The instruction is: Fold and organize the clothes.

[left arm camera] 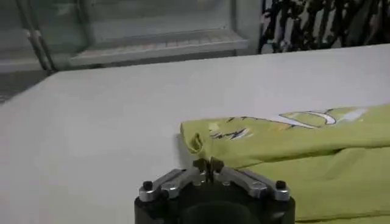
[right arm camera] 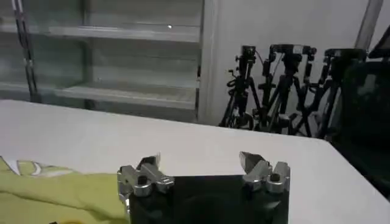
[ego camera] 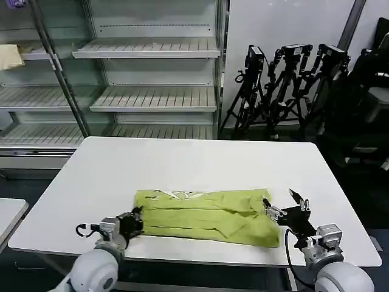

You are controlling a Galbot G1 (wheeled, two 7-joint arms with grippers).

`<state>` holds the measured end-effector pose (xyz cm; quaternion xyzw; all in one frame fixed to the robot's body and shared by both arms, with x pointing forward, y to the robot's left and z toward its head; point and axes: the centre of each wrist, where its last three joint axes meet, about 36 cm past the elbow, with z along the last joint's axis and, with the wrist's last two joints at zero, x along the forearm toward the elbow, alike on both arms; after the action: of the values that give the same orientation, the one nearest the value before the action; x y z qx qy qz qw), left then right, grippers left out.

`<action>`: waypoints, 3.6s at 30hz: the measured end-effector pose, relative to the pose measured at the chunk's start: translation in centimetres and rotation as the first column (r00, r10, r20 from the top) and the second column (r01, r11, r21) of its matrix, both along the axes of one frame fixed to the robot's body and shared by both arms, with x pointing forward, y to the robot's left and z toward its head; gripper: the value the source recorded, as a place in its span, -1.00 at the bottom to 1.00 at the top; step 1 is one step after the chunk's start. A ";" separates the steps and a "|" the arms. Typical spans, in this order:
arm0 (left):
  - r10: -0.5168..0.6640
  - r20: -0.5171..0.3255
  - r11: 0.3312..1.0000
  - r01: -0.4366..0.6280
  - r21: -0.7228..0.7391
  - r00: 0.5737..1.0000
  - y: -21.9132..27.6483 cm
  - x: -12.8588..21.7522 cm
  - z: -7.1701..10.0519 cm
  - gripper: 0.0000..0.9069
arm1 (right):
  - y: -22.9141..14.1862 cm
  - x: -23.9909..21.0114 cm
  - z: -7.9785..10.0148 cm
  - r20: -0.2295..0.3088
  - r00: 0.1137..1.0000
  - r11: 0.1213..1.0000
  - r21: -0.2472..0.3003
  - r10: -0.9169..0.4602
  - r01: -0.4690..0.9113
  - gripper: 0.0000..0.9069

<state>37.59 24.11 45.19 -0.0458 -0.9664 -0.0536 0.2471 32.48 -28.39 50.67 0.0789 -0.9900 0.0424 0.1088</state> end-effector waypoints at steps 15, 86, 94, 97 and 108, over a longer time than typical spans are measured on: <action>0.118 0.147 0.964 -0.149 0.221 0.982 10.0 1.4 3.6 -1.00 | 0.5 -0.2 0.2 0.014 1.000 1.000 0.014 0.003 -0.003 1.00; 0.120 0.141 0.944 -0.157 0.290 0.983 10.9 0.8 0.2 1.00 | 0.2 -0.2 0.8 0.056 0.998 1.000 -0.002 0.005 -0.005 1.00; 0.151 0.082 0.968 -0.165 0.189 0.985 12.2 2.3 0.3 1.00 | 0.1 -0.4 0.8 0.058 0.998 1.000 0.002 0.002 -0.002 1.00; 0.158 0.059 0.977 -0.164 0.137 0.986 12.5 2.7 0.2 1.00 | 0.1 -0.3 0.8 0.058 0.998 1.000 0.004 0.000 0.000 1.00; 0.162 -0.001 0.986 -0.162 0.038 0.987 12.4 2.7 -0.7 -0.98 | 0.4 0.0 0.5 0.057 0.998 1.000 0.010 0.001 -0.002 1.00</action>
<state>40.34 36.55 44.45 0.0375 -0.9653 -0.0515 0.2534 32.47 -28.02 51.19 0.0789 -0.9929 0.0397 0.0798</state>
